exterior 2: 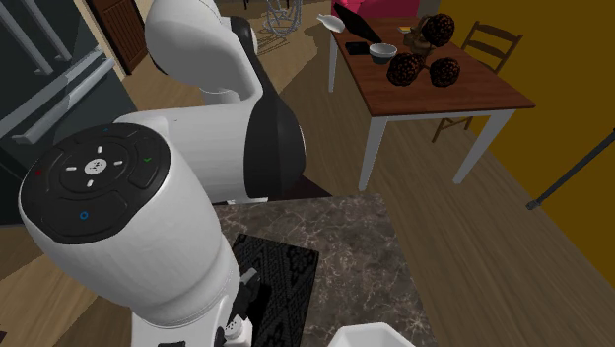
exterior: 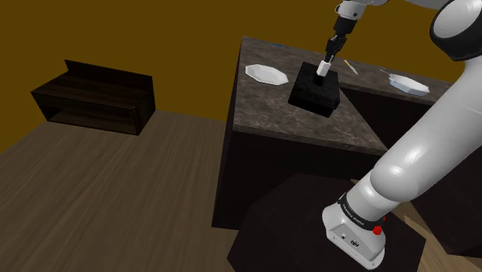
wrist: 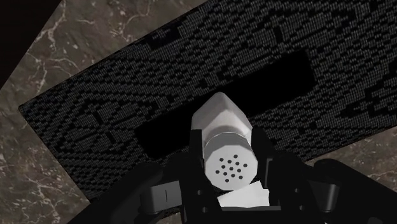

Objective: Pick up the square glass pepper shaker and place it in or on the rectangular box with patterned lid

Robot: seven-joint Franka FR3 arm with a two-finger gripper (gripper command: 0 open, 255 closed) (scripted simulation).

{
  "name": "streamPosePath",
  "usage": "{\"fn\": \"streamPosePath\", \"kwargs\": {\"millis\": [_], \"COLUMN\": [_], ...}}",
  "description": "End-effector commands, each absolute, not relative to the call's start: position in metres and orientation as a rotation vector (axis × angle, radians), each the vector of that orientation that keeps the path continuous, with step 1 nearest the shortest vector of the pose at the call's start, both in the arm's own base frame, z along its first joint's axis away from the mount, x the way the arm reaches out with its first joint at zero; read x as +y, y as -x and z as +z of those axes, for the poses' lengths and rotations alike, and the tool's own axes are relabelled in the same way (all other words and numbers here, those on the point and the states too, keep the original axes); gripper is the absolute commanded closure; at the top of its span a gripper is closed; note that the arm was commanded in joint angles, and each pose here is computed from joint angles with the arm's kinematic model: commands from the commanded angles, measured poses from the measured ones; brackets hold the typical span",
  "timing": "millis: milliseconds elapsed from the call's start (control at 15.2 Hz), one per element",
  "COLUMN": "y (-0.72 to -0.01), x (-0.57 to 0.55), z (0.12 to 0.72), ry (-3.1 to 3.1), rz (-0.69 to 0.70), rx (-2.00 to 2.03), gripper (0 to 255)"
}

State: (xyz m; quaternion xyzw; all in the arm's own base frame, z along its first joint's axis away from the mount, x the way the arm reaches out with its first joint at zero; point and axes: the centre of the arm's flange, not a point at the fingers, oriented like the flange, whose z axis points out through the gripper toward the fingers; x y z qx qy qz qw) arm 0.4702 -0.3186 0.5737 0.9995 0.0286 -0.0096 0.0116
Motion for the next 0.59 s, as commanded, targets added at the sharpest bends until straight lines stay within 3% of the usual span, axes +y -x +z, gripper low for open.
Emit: {"fn": "streamPosePath", "kwargs": {"millis": [0,330,528], "y": [-0.47,-0.47,-0.471], "x": [-0.319,-0.319,-0.318], "z": [0.574,0.574,0.613], "ry": [-3.117,-3.117,-3.117], "rz": [-0.03,-0.03,-0.03], "rx": [0.089,0.089,0.089], "gripper": [0,0,0]}}
